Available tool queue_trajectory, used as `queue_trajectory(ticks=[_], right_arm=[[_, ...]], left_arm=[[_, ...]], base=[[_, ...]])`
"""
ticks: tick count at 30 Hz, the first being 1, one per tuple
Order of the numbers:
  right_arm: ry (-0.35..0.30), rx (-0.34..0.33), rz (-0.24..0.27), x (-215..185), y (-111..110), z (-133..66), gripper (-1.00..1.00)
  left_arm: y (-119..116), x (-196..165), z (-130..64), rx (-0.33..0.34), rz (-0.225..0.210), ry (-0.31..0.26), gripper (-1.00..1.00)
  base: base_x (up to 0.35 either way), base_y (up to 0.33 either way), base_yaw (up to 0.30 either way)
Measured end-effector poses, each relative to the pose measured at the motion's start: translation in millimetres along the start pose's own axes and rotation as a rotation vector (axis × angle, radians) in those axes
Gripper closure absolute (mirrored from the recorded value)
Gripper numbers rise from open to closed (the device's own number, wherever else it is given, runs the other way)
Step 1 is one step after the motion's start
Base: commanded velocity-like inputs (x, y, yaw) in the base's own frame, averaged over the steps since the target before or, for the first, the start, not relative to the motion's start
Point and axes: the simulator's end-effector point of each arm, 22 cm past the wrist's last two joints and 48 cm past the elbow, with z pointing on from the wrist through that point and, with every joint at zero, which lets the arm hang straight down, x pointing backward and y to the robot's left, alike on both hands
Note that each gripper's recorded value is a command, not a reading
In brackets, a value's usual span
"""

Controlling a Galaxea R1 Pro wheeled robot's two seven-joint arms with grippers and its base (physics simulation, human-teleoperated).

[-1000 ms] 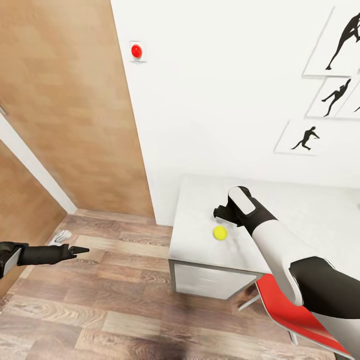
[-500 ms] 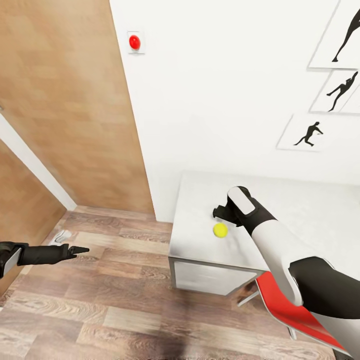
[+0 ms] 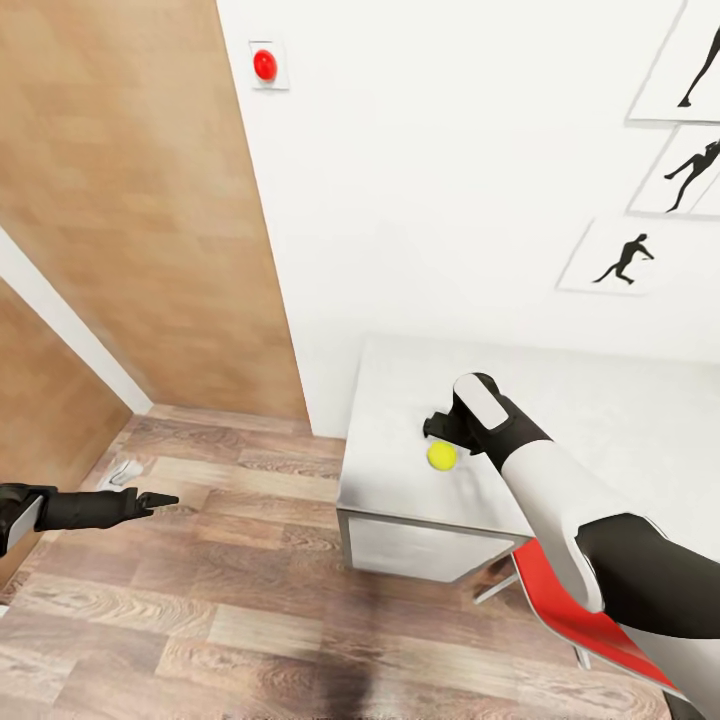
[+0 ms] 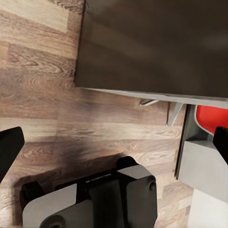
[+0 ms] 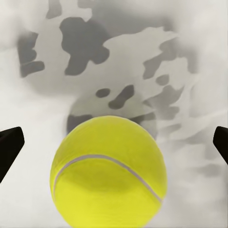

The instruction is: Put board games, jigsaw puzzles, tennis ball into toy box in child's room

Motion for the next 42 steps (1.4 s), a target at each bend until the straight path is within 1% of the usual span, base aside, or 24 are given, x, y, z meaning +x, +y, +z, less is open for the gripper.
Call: queue_trajectory(ticks=[13,21,30,42], right_arm=[[0.019,0.012,0.001,4.3,-5.2,14.0,-1.0],[0.033,0.013,-0.001,9.3,-3.0,21.2,-1.0],[0.054,0.009,-0.023,14.9,-0.8,22.6,-1.0],[0.057,0.009,-0.026,16.0,-0.8,22.7,-1.0]], left_arm=[[7.2,6.4,7.6,-0.004,-0.013,0.017,-1.0],[11.3,10.1,11.8,-0.007,-0.02,0.026,-1.0],[12.2,10.7,12.7,-0.007,-0.022,0.027,-1.0],[12.0,10.7,12.6,-0.006,-0.022,0.026,-1.0]], base=[[0.0,0.0,0.0],[0.0,0.0,0.0],[-0.103,0.019,0.0],[-0.024,0.007,0.0]])
